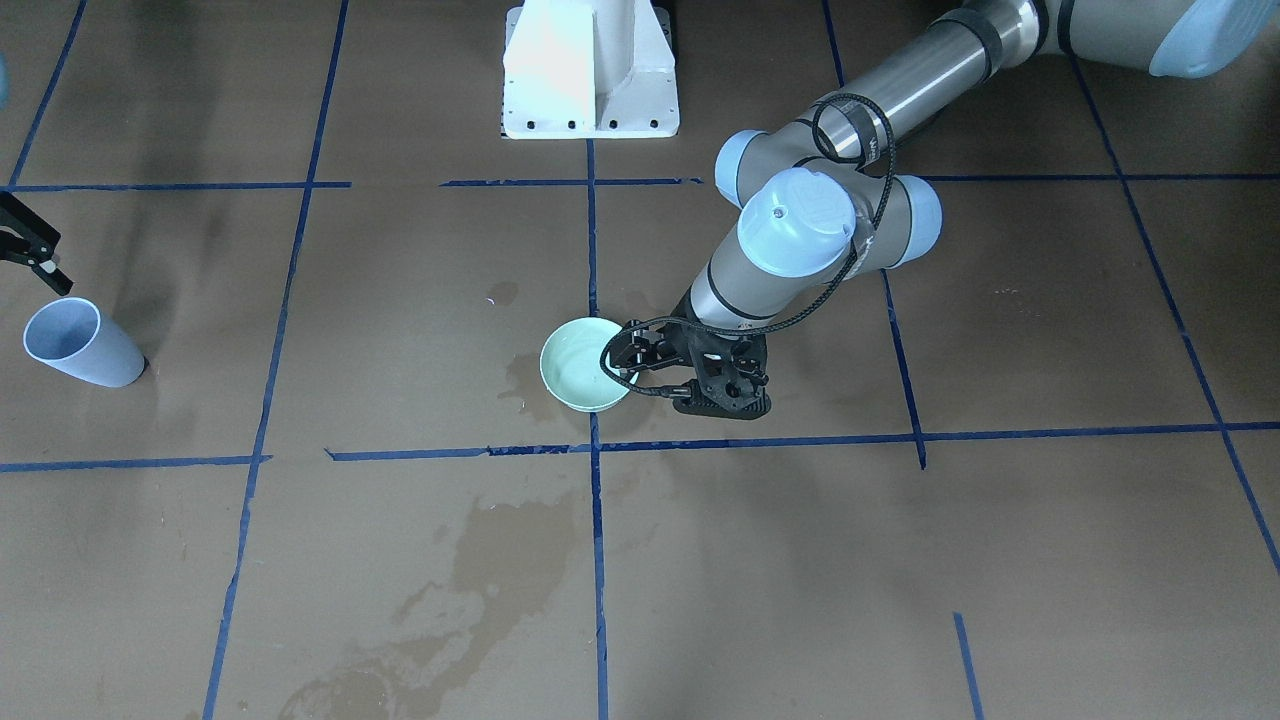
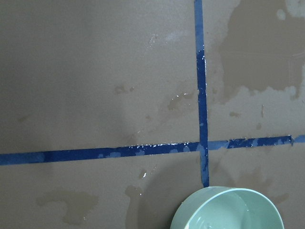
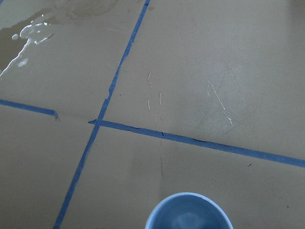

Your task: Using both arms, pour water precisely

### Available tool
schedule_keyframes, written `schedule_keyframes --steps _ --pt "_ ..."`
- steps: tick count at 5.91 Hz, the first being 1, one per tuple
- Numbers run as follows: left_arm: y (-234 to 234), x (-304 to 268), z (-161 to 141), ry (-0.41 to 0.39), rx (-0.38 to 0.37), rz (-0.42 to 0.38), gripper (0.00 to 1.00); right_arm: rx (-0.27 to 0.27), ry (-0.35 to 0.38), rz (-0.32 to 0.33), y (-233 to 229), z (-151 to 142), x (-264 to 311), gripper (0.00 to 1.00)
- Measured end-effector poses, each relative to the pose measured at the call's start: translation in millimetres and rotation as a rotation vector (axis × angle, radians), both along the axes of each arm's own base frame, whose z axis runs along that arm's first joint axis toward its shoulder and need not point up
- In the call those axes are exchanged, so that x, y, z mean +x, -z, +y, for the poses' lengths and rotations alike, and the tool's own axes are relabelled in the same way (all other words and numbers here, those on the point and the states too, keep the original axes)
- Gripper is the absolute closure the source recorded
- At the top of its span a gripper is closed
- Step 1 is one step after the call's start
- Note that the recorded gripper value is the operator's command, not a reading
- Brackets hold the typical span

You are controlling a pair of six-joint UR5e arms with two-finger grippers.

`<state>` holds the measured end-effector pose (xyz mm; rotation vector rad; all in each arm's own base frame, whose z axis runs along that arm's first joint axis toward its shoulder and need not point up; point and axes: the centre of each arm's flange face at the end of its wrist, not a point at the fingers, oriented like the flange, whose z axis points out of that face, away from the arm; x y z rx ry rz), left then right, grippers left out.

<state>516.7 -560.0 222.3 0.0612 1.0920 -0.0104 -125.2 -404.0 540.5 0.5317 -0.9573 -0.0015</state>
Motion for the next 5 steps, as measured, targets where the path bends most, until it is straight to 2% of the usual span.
schedule_keyframes --steps 2,5 --pt "-10 -11 9 0.015 -0.017 0.002 0.01 0.029 -0.129 -0.034 -17 38 -7 0.01" --pt "-13 -17 15 0.017 -0.015 0.008 0.01 0.093 -0.361 0.026 -33 70 -57 0.0"
